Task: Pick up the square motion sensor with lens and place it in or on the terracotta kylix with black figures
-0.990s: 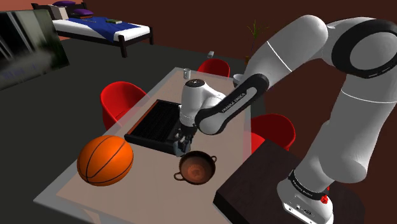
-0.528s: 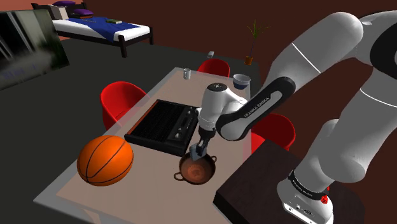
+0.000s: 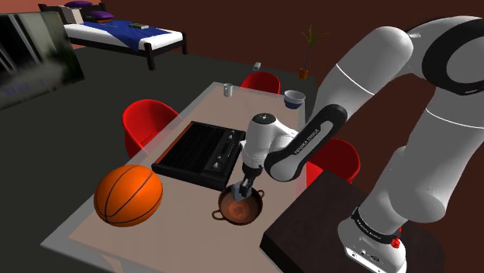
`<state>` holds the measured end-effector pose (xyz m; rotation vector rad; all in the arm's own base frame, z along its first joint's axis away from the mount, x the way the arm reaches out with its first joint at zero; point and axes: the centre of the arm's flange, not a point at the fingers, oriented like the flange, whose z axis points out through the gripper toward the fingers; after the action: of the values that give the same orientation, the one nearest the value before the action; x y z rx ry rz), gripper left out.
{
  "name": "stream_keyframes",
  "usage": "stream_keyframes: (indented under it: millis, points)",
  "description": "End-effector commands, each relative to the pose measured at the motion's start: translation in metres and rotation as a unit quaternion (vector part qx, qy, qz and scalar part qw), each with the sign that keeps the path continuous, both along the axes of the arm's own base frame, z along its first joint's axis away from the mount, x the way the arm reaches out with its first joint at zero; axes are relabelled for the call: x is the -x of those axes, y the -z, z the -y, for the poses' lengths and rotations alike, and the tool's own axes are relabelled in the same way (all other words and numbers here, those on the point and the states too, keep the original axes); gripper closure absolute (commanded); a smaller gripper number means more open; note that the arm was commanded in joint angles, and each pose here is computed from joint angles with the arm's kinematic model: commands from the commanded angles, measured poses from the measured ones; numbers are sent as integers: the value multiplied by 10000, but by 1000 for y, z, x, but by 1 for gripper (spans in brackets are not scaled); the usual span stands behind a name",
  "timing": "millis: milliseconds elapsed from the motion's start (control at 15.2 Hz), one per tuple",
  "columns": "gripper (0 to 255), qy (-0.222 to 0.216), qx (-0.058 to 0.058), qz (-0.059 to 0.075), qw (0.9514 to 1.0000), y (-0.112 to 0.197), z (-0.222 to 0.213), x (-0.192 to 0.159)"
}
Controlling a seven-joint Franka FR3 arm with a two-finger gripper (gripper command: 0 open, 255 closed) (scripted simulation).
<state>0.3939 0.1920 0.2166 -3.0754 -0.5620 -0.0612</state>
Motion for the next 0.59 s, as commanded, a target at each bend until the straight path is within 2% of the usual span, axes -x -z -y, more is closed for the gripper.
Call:
stream_keyframes:
  millis: [0, 264, 528]
  points:
    - [255, 0, -3, 4, 10000, 11, 0, -1]
    - [255, 0, -3, 4, 10000, 31, 0, -1]
    - [255, 0, -3, 4, 10000, 31, 0, -1]
